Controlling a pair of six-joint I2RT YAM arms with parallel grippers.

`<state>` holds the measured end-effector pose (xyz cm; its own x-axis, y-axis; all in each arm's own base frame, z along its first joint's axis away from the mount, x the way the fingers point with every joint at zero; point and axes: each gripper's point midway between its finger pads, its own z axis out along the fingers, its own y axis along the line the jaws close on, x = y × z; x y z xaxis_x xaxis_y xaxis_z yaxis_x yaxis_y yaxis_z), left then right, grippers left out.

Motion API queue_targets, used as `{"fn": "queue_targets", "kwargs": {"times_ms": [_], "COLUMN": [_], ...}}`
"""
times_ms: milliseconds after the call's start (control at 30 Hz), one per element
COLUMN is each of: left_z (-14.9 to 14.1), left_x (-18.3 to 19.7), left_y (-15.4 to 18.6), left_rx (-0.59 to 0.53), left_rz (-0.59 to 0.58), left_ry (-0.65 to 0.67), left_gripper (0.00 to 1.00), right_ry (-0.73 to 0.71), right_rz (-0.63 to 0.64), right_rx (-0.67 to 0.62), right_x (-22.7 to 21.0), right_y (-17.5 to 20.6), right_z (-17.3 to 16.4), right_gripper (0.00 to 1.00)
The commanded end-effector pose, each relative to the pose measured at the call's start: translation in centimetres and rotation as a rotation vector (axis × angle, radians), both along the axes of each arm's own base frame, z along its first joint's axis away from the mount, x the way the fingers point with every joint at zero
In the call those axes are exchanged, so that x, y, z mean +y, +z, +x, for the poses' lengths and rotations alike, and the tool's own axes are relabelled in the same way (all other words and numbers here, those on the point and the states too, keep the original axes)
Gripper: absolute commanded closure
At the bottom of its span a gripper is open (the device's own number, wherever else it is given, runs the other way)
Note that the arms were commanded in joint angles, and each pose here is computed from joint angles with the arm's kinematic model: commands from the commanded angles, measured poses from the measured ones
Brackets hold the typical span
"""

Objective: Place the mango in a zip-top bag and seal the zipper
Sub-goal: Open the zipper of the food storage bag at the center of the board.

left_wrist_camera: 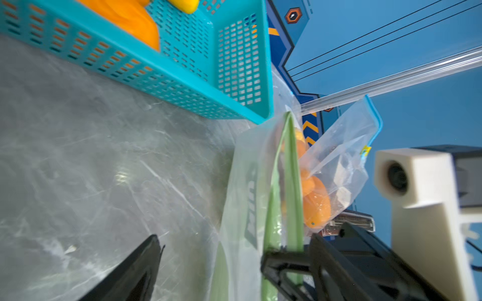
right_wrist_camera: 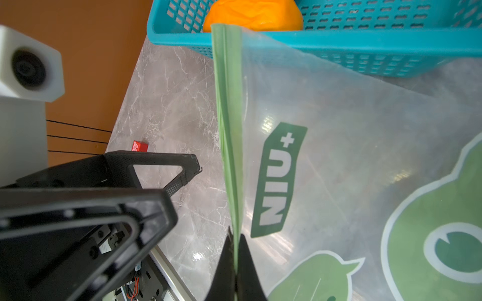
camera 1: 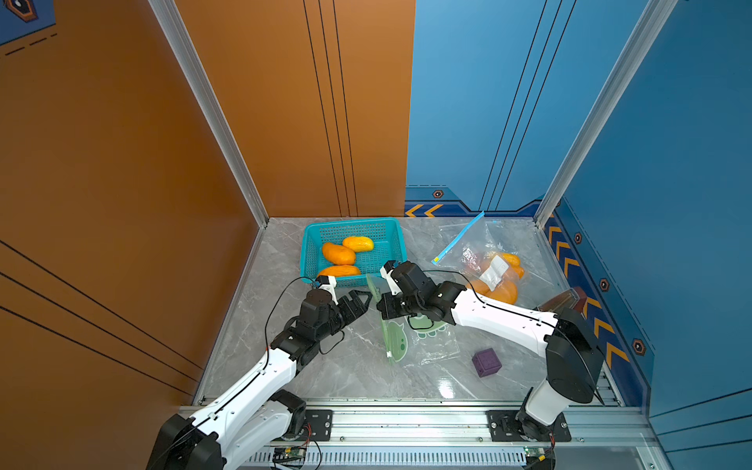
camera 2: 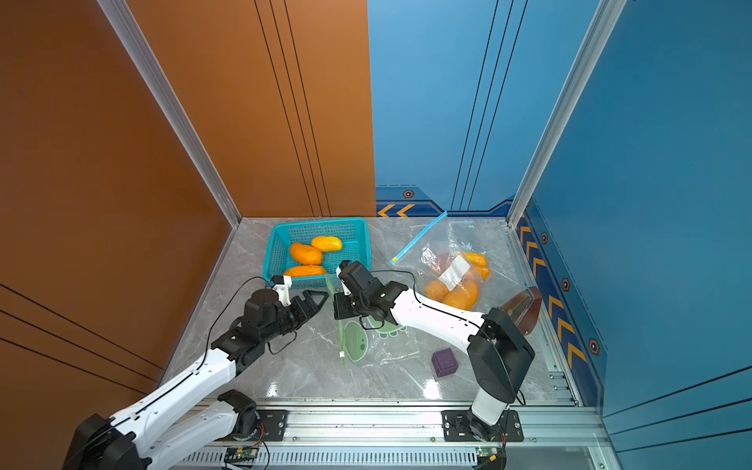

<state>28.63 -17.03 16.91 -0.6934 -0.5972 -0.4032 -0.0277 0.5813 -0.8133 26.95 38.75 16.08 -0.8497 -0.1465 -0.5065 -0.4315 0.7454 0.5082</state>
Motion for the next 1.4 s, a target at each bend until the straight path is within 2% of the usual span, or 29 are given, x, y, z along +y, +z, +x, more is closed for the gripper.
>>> {"fn": "queue_targets", "kwargs": {"times_ms": [0, 300, 667, 800, 967, 1167, 1367], "left_z": [1.1, 1.5, 1.2, 1.3, 1.7, 2.2, 2.4], "left_x": [-1.7, -2.2, -3.8, -4.6, -4.3, -4.3, -4.5], "left_y": [3.3, 2.6, 2.3, 2.3, 2.1, 2.4, 3.1], "left_rx": [-0.079, -0.044, -0.023, -0.020, -0.026, -0.051, -0.089], "left_rz": [-0.085, -0.085, -0.083, -0.076, -0.059, -0.031, -0.009], "left_ry": [-0.051, -0.055, -0.112, -0.133, -0.107, -0.102, -0.122], "left_gripper": [0.19, 0.45, 0.46, 0.51, 0.77, 0.99, 1.00], "right_ry": [0.011, 0.009, 0.007, 0.006, -0.007, -0.028, -0.089], "right_rz": [0.008, 0.017, 0.026, 0.021, 0.007, -0.015, -0.080], "right_rx": [-0.046, -0.066, -0.077, -0.077, -0.082, -0.099, -0.126], "right_x": [-0.6, -0.9, -0.8, -0.8, -1.3, -2.3, -4.2], "right_y": [1.3, 2.2, 2.6, 2.5, 2.6, 3.2, 3.8], "right_z": [0.0, -0.1, 0.0, 0.1, 0.1, 0.1, 0.5], "right_gripper": [1.00, 1.00, 1.00, 1.00, 1.00, 1.00, 0.98]}}
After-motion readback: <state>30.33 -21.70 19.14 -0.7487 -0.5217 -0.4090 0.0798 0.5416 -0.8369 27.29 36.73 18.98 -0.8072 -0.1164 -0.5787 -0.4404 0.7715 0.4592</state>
